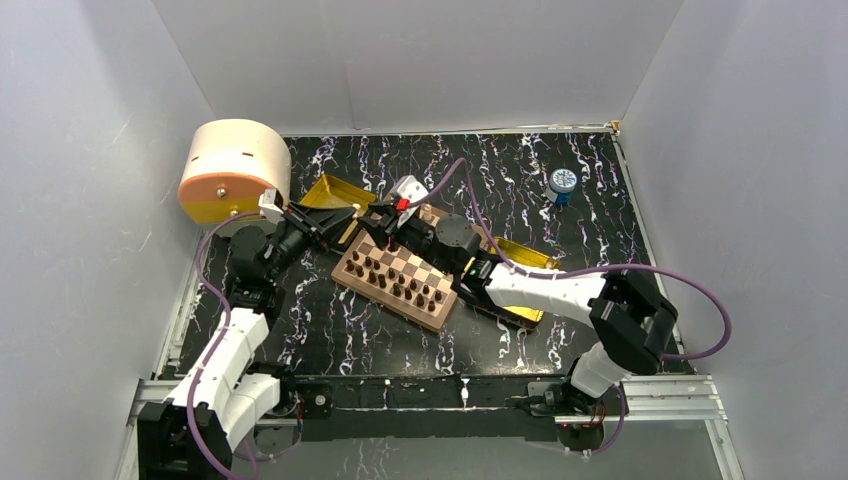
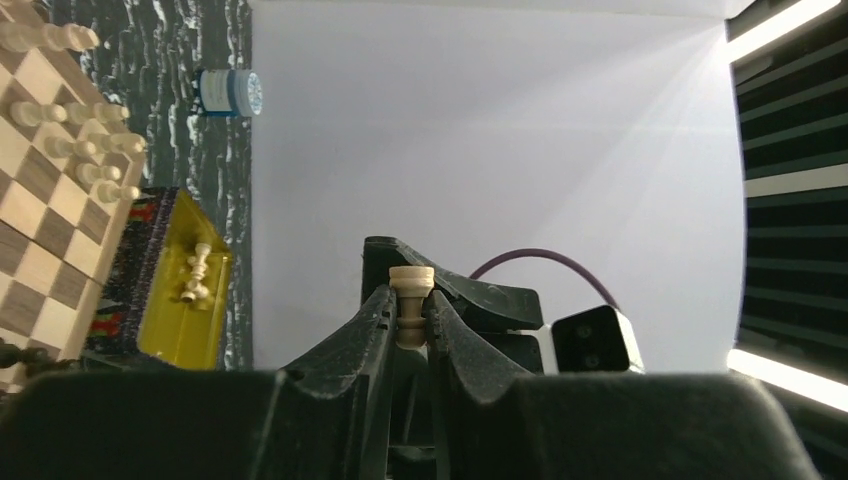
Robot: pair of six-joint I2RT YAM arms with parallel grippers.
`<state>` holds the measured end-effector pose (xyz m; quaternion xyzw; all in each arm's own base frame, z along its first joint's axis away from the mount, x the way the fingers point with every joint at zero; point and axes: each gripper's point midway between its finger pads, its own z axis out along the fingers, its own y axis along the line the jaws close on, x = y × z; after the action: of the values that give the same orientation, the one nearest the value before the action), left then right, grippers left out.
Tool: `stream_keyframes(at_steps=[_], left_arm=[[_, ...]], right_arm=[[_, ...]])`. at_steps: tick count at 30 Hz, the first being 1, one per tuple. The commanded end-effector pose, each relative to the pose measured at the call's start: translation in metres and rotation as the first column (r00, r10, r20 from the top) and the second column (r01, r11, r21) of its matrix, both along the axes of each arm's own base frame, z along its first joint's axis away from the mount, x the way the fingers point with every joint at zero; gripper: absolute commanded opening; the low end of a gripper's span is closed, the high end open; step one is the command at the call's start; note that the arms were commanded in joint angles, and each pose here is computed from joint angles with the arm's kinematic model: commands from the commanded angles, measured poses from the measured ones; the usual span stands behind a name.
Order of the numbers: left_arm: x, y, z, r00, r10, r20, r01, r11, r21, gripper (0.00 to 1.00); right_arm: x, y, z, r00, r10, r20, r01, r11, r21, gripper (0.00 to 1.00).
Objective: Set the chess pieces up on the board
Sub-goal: Place the chess piece on the chessboard.
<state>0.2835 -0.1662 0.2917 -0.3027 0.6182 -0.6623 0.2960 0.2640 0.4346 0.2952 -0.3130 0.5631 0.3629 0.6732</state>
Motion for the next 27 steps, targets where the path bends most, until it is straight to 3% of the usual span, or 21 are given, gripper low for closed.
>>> stream_keyframes(at_steps=[1,4,7,11,17,24,27], left_arm=[[-0.004,-0.007,-0.008,0.998,-0.052,0.029,0.047,0.989,0.137,0.14],[-0.001,-0.012,-0.023,0.993,-0.113,0.015,0.104,0.95,0.293,0.14],[-0.004,-0.014,-0.039,0.977,-0.211,-0.016,0.196,0.873,0.446,0.14],[-0.011,-0.006,-0.069,0.948,-0.299,-0.11,0.3,0.723,0.622,0.11],[-0.003,0.008,-0.094,0.913,-0.334,-0.233,0.39,0.557,0.733,0.09],[0.009,0.008,-0.119,0.831,-0.372,-0.414,0.525,0.277,0.805,0.08],[0.017,0.002,-0.128,0.801,-0.38,-0.462,0.559,0.201,0.805,0.08]], right_arm=[[-0.005,-0.017,0.047,0.998,-0.037,0.042,0.033,0.995,0.091,0.48],[-0.005,-0.027,0.036,0.998,-0.063,0.001,0.063,0.998,0.023,0.5],[-0.019,-0.037,0.018,0.997,-0.01,0.075,0.016,0.996,-0.086,0.5],[-0.027,-0.059,0.006,0.99,-0.008,0.138,0.033,0.982,-0.184,0.5],[-0.032,-0.081,-0.006,0.991,-0.027,0.128,0.057,0.971,-0.234,0.51],[-0.056,-0.111,-0.026,1.0,-0.022,-0.002,0.021,0.975,-0.222,0.52],[-0.064,-0.128,-0.029,0.998,-0.045,-0.037,0.037,0.978,-0.205,0.52]])
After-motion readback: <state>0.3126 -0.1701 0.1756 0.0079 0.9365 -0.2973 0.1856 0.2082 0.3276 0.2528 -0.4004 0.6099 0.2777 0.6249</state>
